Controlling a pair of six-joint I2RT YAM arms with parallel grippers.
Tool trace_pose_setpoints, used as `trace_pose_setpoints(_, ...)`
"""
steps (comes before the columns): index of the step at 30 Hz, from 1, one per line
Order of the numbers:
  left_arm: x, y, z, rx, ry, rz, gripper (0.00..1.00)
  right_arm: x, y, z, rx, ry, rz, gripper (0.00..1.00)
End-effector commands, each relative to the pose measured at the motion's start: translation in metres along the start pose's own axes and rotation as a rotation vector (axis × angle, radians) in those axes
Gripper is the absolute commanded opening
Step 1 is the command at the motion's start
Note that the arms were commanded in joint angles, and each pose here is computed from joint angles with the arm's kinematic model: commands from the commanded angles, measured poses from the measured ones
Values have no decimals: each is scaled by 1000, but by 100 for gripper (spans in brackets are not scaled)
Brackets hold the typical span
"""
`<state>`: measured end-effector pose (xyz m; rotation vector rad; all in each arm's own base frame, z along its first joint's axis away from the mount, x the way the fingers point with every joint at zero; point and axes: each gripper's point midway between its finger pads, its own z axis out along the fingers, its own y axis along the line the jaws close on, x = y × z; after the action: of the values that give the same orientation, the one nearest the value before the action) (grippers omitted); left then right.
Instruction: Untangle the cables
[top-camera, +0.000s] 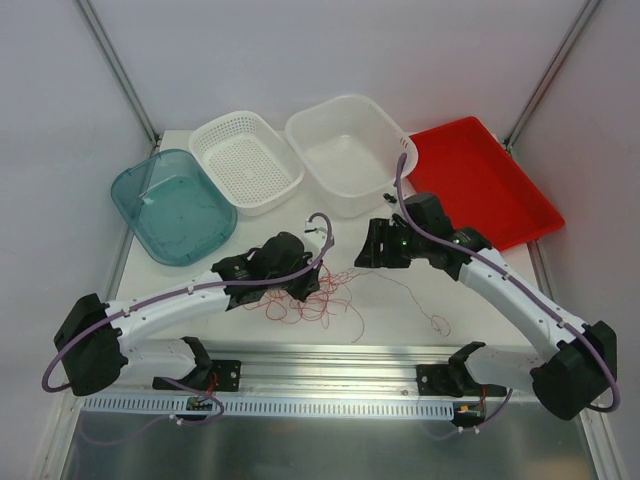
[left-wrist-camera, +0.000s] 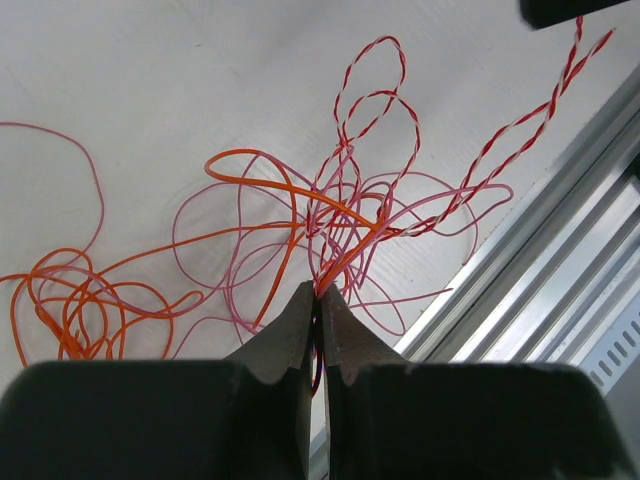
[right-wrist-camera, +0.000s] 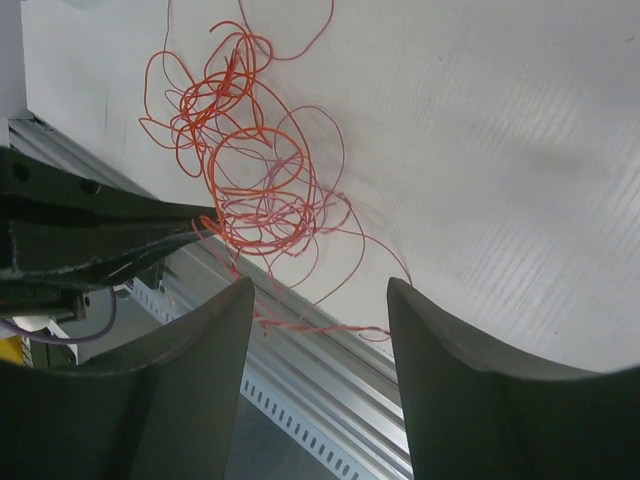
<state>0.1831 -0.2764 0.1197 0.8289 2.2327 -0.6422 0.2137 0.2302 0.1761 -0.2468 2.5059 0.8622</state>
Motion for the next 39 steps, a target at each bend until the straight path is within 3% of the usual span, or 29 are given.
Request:
trace_pose_setpoints(1, -22, -16, -3, 62, -60, 49, 0, -17, 18, 10, -53, -62, -19, 59)
trace_pose_setpoints(10, -21, -11, -7, 37, -80, 51, 0, 11, 42, 17, -215, 81, -157, 58)
trace_pose_setpoints(20, -28, -9, -5, 19, -92, 51, 0, 32, 57, 22, -289, 176, -222, 47)
trace_pose_setpoints(26, -24, -3, -5, -9, -91, 43, 0, 33, 46, 21, -234, 163, -232, 23)
trace_pose_setpoints(30, -16, 8, -3, -65, -83, 25, 0, 34, 42, 16, -205, 156, -242, 1)
trace_pose_setpoints(39, 0, 31, -9, -150, -91, -81, 3, 19, 17, 0, -66, 78, -244, 1)
